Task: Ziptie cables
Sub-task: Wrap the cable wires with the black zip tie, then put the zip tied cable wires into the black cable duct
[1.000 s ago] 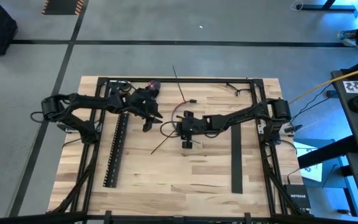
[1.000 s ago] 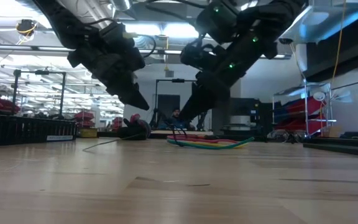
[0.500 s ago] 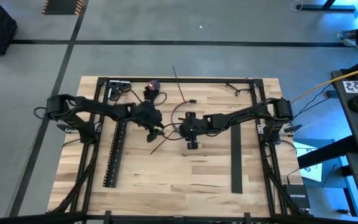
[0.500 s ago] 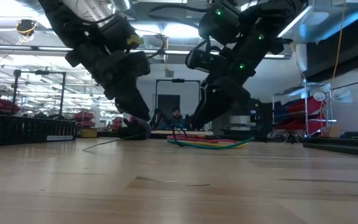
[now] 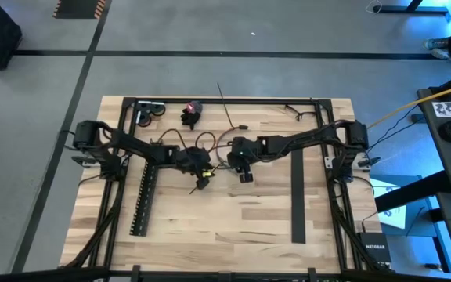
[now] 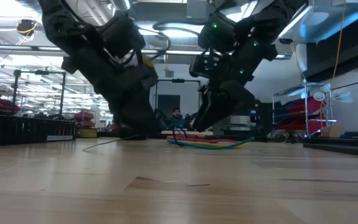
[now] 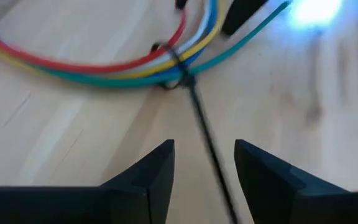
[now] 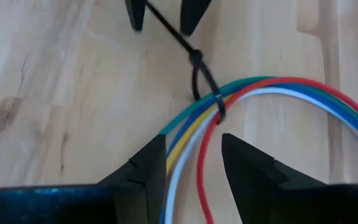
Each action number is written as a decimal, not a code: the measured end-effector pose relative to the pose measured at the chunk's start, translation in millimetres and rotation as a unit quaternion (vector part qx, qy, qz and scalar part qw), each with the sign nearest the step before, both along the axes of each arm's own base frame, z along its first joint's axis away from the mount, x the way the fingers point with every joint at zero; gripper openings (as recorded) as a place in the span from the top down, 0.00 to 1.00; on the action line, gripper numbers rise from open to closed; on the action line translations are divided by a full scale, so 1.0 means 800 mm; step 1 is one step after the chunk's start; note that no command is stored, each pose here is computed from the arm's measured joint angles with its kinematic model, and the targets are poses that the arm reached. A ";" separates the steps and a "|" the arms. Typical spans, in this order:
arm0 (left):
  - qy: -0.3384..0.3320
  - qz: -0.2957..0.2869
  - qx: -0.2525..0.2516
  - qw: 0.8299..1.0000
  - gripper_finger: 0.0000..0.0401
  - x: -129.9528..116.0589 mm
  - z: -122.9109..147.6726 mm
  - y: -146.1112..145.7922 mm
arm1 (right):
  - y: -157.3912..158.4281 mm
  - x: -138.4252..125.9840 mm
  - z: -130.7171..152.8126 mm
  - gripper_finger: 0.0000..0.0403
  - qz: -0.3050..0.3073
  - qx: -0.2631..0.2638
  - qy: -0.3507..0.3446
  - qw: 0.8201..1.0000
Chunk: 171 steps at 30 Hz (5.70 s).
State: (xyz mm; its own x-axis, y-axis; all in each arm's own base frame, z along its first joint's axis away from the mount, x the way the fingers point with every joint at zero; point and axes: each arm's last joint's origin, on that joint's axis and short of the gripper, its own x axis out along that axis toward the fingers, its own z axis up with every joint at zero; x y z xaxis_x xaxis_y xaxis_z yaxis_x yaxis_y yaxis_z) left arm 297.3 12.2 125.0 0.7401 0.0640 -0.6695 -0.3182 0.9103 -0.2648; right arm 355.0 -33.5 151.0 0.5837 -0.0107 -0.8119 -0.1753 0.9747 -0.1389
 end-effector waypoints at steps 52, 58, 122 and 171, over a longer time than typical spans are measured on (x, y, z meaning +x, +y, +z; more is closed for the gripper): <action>-0.028 -0.021 0.045 0.998 1.00 0.001 0.049 -0.001 | -0.004 0.035 -0.022 0.98 0.030 0.025 -0.114 0.993; -0.082 -0.022 0.082 0.993 1.00 -0.008 0.099 -0.007 | -0.003 0.032 -0.041 0.99 0.024 0.040 -0.072 0.996; 0.133 0.216 0.092 0.963 0.60 -0.159 0.180 0.036 | -0.008 0.093 -0.055 0.53 -0.383 0.134 -0.073 0.911; 0.172 0.183 -0.069 0.966 0.98 -0.157 0.028 -0.023 | -0.001 0.082 -0.044 1.00 -0.244 0.066 -0.001 0.968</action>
